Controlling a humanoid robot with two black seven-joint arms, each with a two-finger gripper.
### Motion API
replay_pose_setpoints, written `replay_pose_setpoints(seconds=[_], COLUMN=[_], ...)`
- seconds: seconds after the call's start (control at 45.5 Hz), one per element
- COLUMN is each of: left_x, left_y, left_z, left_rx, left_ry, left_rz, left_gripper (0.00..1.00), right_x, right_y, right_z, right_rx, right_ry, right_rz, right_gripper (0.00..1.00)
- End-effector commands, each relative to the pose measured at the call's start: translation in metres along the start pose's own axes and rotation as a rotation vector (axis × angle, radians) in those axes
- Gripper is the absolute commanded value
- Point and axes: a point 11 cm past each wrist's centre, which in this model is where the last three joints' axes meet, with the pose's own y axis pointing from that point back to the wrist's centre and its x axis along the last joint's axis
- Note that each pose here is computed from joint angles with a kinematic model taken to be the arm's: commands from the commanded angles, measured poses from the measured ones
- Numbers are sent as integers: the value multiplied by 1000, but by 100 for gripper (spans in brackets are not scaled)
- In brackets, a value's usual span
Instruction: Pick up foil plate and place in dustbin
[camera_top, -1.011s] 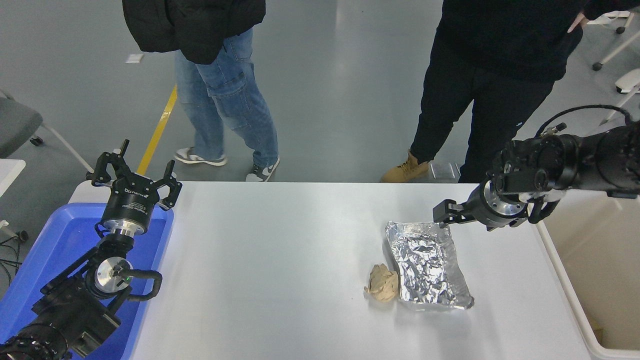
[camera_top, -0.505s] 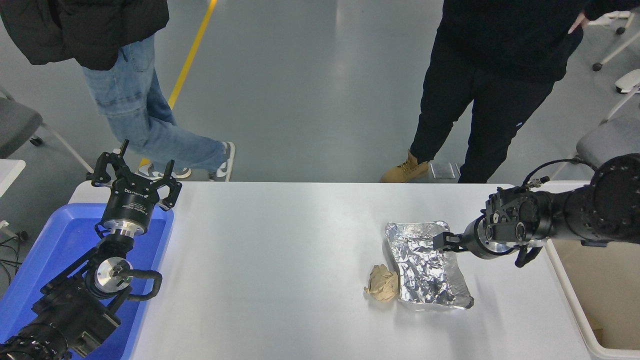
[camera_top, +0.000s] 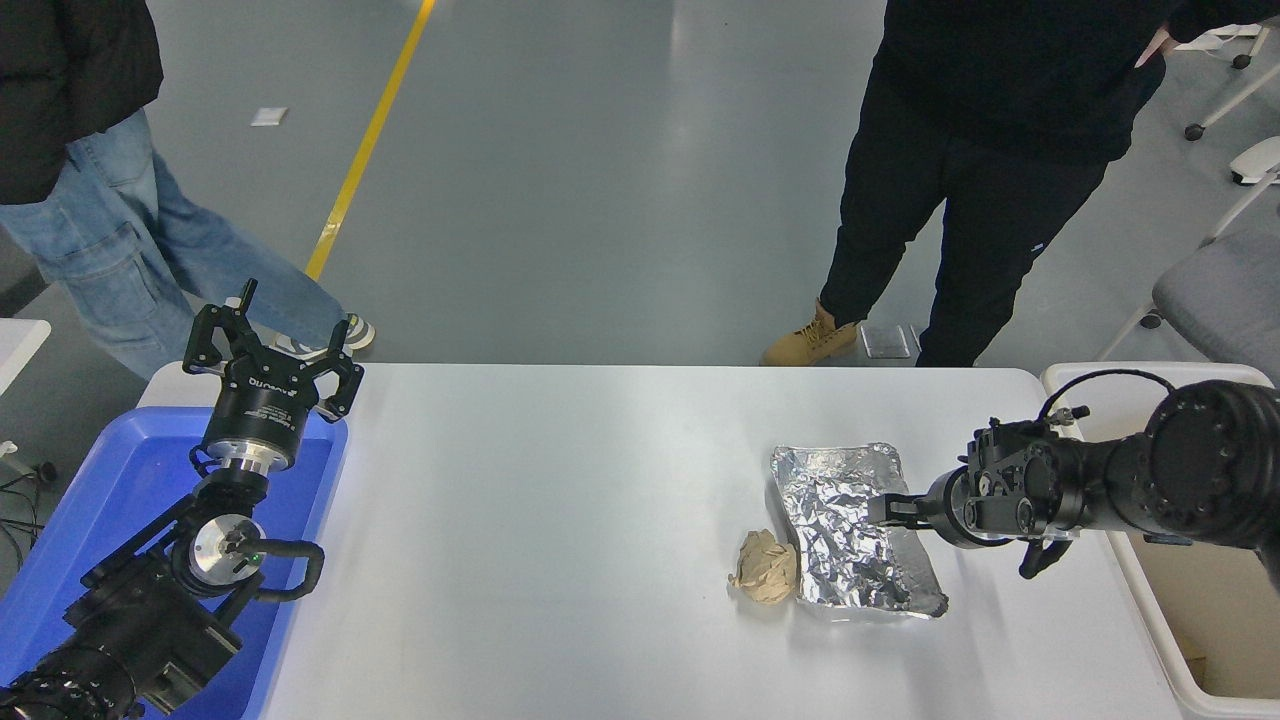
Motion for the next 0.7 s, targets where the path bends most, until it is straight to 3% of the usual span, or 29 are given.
replay_pose_setpoints(seconds=[0.0, 0.154, 0.22, 0.681], left_x=[0, 0, -1, 0], left_y=[0, 0, 0, 0], left_z=[0, 0, 0, 0], left_rx=[0, 0, 0, 0], left_ry=[0, 1, 1, 0], left_rz=[0, -1, -3, 0], left_gripper=[98, 98, 98, 98], right_x=[-3, -5, -6, 12], right_y=[-3, -4, -4, 5], right_z=[-14, -16, -17, -15], right_rx=[32, 36, 36, 46], right_ry=[5, 3, 5, 17], right_rz=[18, 10, 10, 36], right_gripper=[55, 13, 2, 0])
